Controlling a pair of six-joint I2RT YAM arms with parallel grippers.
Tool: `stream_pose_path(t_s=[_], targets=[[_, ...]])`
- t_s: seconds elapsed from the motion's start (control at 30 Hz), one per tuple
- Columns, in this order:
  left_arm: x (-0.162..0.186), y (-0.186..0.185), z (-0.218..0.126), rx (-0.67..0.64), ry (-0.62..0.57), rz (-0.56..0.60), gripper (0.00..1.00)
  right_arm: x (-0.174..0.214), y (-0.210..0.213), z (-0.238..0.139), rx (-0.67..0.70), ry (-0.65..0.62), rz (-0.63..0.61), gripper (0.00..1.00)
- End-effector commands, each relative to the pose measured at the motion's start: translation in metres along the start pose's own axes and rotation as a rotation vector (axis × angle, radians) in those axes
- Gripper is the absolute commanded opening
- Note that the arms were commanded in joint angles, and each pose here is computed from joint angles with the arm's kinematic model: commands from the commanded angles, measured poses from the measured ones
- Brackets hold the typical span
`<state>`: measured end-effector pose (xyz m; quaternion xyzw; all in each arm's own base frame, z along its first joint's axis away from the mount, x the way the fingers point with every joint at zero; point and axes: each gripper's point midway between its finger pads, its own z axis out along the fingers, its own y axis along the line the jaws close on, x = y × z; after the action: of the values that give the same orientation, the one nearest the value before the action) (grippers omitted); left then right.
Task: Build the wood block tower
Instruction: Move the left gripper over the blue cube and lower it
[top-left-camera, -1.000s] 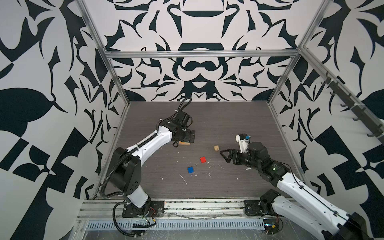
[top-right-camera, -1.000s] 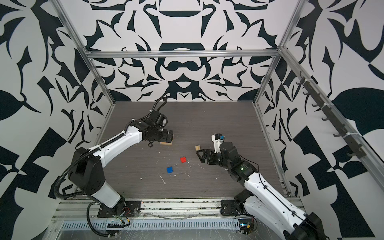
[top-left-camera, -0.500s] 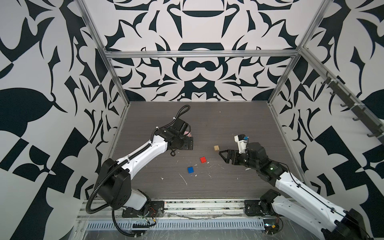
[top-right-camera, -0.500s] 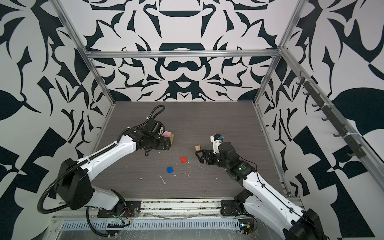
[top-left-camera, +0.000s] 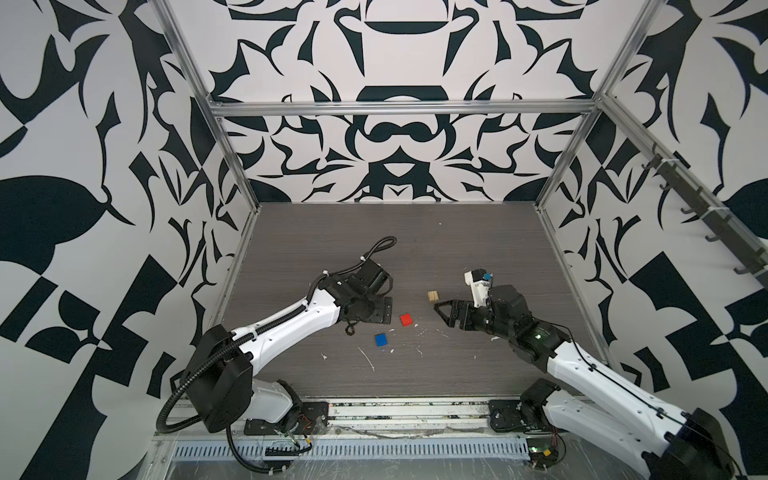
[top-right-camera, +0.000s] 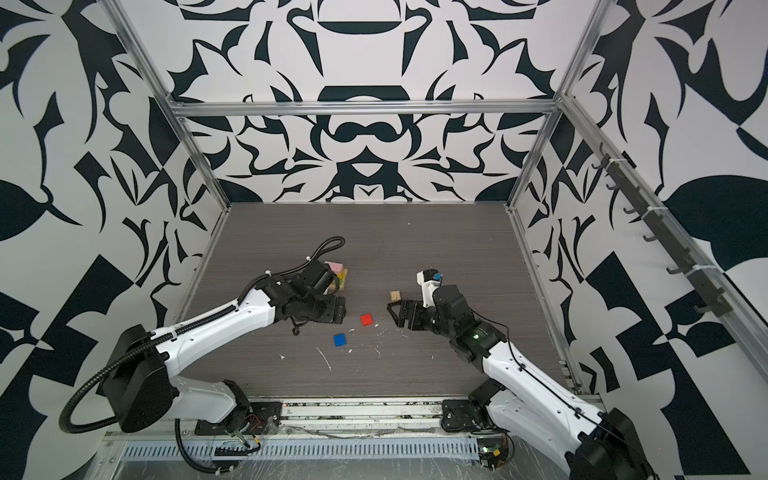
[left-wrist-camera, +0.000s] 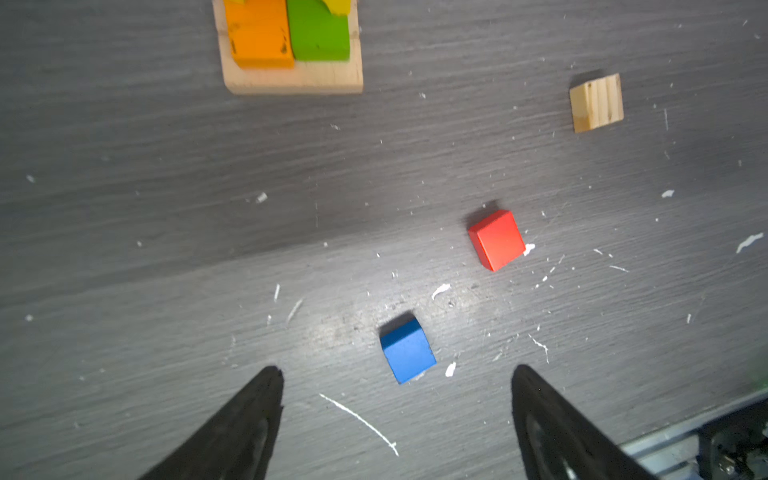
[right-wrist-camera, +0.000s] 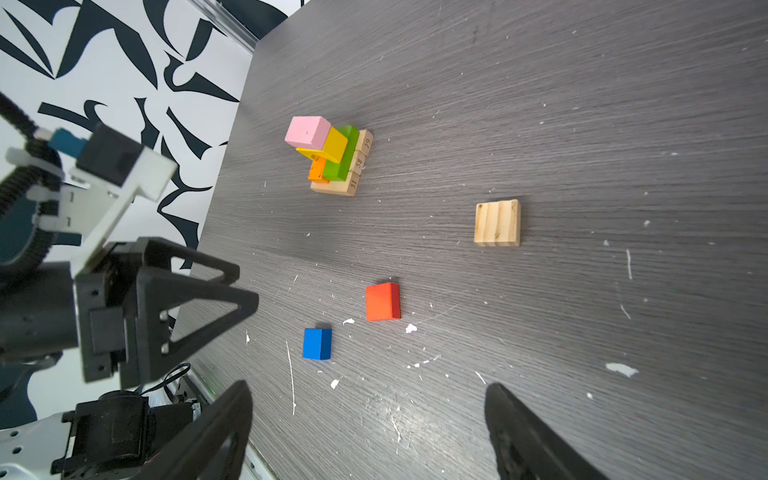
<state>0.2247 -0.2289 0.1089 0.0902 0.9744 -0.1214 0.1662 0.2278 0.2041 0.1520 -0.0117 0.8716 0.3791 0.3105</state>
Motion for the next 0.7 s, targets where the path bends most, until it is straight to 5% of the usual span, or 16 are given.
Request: stream_pose_path(t_s=[0.0, 0.3, 0.5, 0.67], targets=[[0.015, 0.005, -0.001, -0.034, 0.016, -0.019, 0.87, -0.008, 0.006, 0.002, -0.016, -0.033, -0.008, 0.91], [0.043, 0.01, 0.019, -0.072, 0.062, -0.083, 0.86, -0.003, 0.009, 0.011, -0.012, -0.018, -0.013, 0.91], [0.046, 0.004, 0.033, -0.064, 0.082, -0.125, 0.7, -0.004, 0.011, 0.012, -0.01, -0.012, -0.022, 0.91], [0.049, -0.008, 0.046, -0.076, 0.111, -0.129, 0.66, -0.004, 0.011, 0.013, -0.009, -0.011, -0.024, 0.91]])
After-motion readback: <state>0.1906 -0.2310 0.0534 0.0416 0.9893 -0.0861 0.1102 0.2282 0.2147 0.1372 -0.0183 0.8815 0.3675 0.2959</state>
